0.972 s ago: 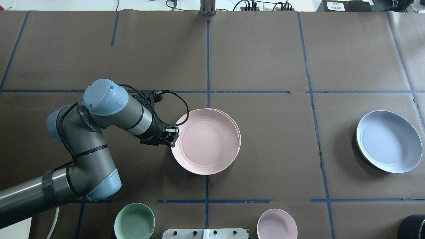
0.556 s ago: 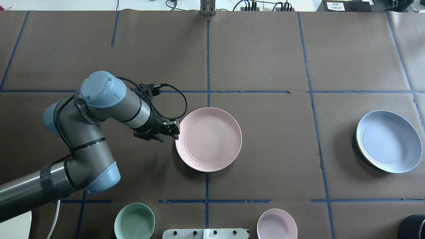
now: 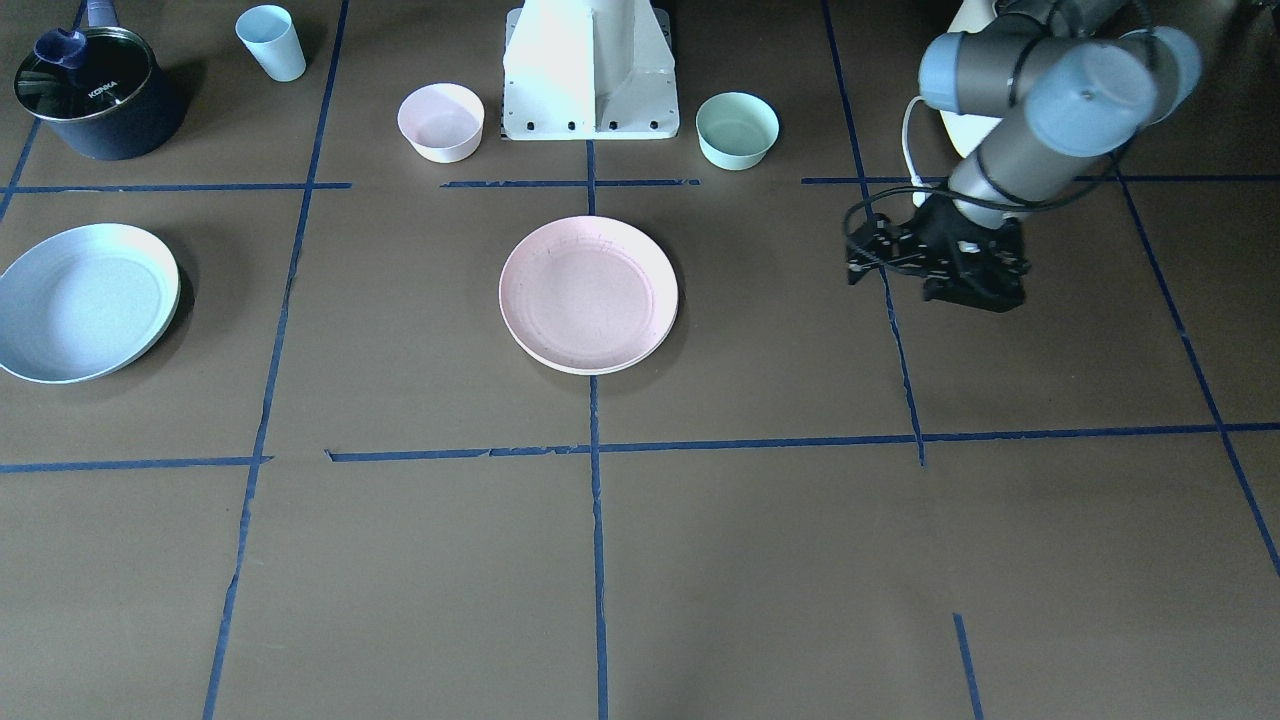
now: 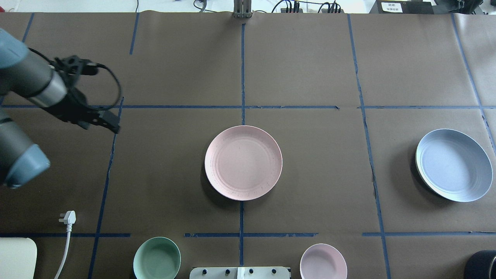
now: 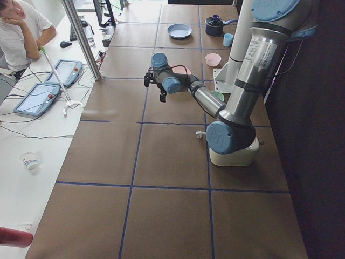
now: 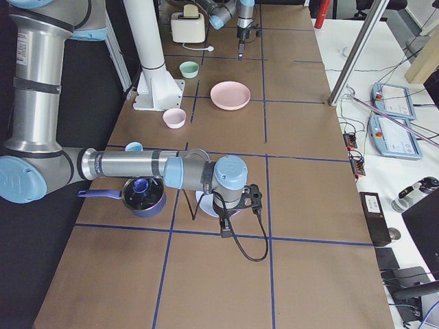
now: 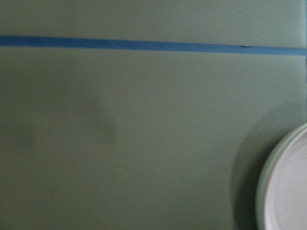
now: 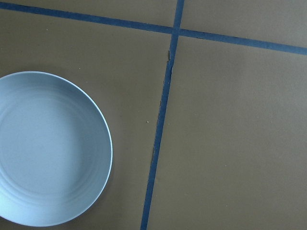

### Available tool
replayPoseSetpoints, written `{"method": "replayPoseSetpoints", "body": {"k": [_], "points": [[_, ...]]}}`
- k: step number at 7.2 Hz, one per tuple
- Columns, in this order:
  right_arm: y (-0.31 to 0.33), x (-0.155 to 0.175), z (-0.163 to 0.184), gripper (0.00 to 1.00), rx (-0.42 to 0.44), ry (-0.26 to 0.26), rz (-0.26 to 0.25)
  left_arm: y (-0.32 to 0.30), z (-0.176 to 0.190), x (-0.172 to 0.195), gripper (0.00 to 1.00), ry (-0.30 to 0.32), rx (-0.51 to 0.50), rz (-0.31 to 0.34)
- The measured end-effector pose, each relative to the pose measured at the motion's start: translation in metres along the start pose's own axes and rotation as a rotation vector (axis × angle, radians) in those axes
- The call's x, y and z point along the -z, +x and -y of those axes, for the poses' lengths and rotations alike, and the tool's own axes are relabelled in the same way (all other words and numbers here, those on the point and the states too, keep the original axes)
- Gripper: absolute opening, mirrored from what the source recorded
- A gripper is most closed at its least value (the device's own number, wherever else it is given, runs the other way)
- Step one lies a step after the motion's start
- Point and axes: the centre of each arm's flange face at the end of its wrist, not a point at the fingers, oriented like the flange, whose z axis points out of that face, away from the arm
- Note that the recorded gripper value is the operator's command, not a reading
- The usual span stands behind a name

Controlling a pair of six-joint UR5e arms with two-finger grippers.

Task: Stack three plates with pink and blue
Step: 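Open the left gripper and withdraw the left arm off the table, then reach the right gripper to the rim of the light blue plate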

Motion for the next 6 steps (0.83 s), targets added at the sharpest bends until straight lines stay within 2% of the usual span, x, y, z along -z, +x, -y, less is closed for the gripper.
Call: {"method": "replayPoseSetpoints", "body": {"k": [2,3,4,6], "points": [[-0.001,0.001,0.001,1.0,0.001,0.004,0.003,-0.144,-0.05,0.069,1.0,-0.039,-0.108,0.112],[-0.002,0.001,0.002,1.0,0.0,0.003,0.004,-0.217,-0.088,0.094,1.0,-0.054,-0.121,0.145],[-0.003,0.0,0.002,1.0,-0.009,0.002,0.008,-0.278,-0.125,0.112,1.0,-0.054,-0.078,0.153],[-0.017,-0.011,0.005,1.0,-0.073,0.006,0.034,-0.333,-0.171,0.122,1.0,-0.04,0.015,0.105]]}}
